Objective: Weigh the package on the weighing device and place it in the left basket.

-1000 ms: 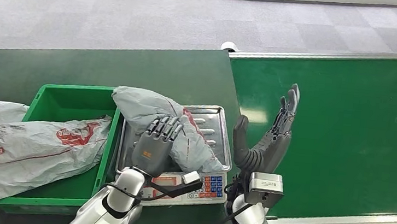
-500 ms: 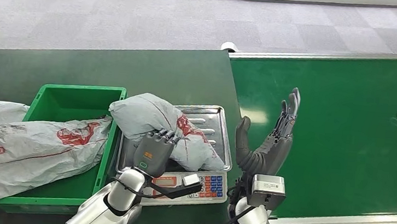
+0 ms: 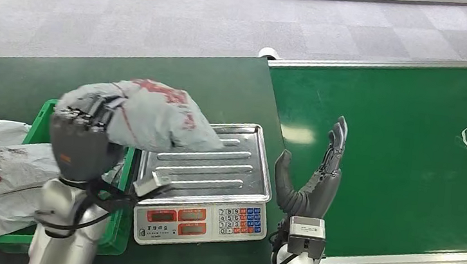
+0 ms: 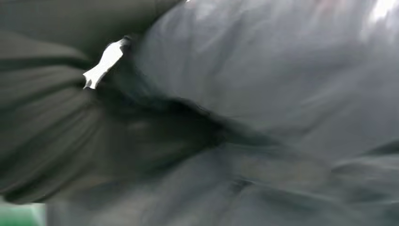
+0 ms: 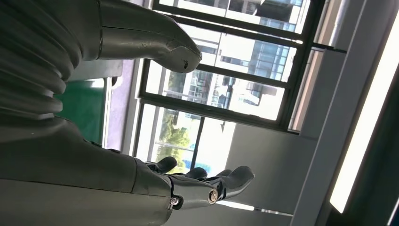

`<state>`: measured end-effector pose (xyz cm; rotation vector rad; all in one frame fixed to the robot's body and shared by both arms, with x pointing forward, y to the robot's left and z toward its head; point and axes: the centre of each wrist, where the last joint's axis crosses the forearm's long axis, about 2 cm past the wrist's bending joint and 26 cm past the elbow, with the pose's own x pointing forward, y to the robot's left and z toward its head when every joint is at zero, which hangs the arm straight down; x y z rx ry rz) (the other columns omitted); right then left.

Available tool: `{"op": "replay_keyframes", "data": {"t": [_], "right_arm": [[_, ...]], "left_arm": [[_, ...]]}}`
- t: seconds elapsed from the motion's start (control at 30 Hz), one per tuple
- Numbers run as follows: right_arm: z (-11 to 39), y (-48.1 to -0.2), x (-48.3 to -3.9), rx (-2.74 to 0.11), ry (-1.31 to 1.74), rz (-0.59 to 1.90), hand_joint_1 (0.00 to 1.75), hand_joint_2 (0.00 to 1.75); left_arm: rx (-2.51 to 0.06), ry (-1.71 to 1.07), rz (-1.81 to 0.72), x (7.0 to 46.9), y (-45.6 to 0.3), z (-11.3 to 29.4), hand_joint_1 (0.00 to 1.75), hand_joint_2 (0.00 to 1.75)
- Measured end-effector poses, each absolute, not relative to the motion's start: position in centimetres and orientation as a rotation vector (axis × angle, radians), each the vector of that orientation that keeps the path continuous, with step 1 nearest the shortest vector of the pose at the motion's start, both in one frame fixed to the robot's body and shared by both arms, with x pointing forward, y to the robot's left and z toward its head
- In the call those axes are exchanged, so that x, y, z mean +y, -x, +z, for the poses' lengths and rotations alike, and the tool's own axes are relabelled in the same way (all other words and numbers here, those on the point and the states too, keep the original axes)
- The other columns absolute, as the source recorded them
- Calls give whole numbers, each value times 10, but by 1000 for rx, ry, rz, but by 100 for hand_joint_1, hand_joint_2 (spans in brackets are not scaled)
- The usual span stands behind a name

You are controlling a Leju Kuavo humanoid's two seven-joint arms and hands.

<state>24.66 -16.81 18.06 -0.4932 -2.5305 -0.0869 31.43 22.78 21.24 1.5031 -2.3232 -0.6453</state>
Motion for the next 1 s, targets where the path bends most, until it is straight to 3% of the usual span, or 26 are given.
{"op": "replay_keyframes", "data": {"t": [0.13,0.3,0.33,0.4,0.43,0.47,0.53,0.67,1.0], "right_arm": [[180,-246,-168,-2524,504,-93,0,175],[179,-245,-167,-2517,516,-95,0,175],[179,-244,-167,-2514,519,-96,0,175],[178,-244,-168,-2511,522,-94,0,175],[178,-244,-168,-2510,522,-93,0,175],[178,-244,-168,-2509,523,-92,0,175],[178,-244,-168,-2506,528,-93,0,175],[179,-243,-170,-2503,523,-92,0,175],[178,-244,-173,-2494,510,-85,0,175]], "left_arm": [[-2104,-1784,-499,294,-292,216,175,175],[-1961,-1949,-453,330,-268,217,175,175],[-1942,-1973,-451,335,-264,218,153,175],[-1909,-2002,-439,341,-260,218,66,175],[-1893,-2007,-429,344,-259,218,22,131],[-1875,-2005,-414,345,-259,216,0,87],[-1819,-1962,-355,345,-262,208,0,0],[-1656,-1706,-211,326,-285,169,0,0],[-1719,-1496,-436,294,-298,131,0,0]]}}
